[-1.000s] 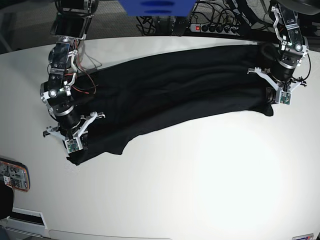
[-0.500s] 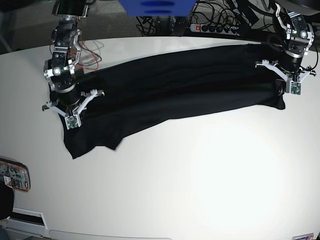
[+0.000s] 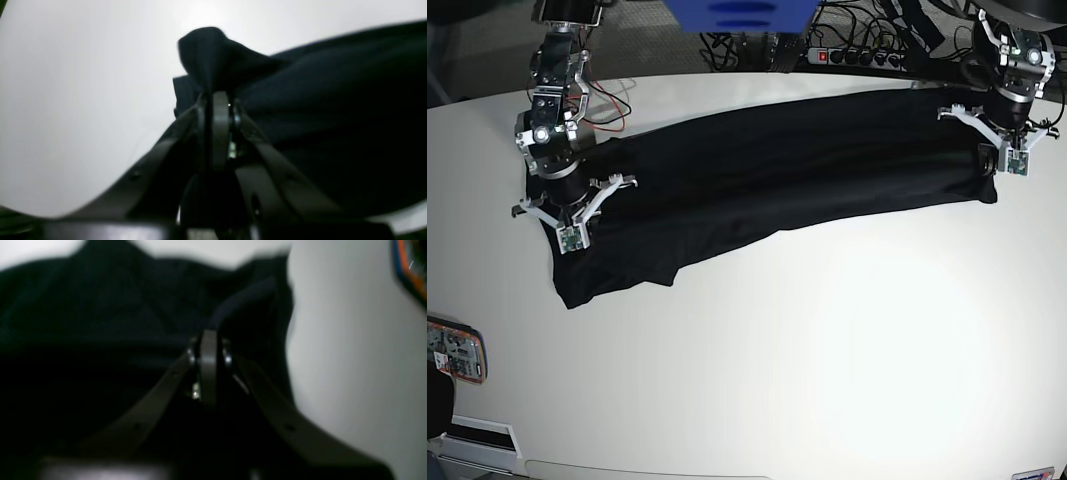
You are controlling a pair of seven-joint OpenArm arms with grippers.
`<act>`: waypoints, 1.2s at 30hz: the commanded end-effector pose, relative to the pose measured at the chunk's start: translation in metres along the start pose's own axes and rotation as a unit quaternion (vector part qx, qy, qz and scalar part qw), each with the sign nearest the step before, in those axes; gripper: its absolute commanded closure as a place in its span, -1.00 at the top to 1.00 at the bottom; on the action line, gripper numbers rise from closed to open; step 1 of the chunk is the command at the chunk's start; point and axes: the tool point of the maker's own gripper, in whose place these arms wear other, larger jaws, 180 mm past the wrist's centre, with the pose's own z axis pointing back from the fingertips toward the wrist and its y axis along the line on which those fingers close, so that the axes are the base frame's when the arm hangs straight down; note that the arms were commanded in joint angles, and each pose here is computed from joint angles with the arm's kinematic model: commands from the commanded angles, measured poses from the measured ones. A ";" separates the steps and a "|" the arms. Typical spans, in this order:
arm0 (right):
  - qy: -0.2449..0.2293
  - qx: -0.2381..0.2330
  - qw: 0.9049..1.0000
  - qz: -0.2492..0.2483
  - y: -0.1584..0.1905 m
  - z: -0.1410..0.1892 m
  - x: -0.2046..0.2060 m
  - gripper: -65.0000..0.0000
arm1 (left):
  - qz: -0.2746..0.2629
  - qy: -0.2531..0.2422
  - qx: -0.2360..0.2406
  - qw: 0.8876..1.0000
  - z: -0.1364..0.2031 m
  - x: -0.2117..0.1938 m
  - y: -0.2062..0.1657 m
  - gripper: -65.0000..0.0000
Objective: Fold the T-shirt properly
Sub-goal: 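Lay the folded hem onto the collar edge with both grippers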
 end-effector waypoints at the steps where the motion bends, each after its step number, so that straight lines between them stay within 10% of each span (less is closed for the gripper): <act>1: 0.003 0.000 1.000 -0.005 0.003 0.005 -0.005 -1.00 | -0.008 -0.009 0.007 1.000 0.005 0.005 0.005 -1.00; 18: 0.028 -0.015 0.999 -0.035 -0.001 0.012 -0.028 -0.99 | 0.009 0.025 0.015 1.000 0.010 -0.022 0.007 -1.00; 26: 0.030 -0.038 0.998 -0.042 -0.018 0.016 -0.033 -0.42 | 0.006 0.039 0.037 0.999 0.022 -0.031 0.024 -1.00; 36: 0.024 -0.039 0.998 -0.040 -0.018 0.018 -0.029 -0.30 | 0.005 0.049 0.033 0.998 0.025 -0.038 0.021 -1.00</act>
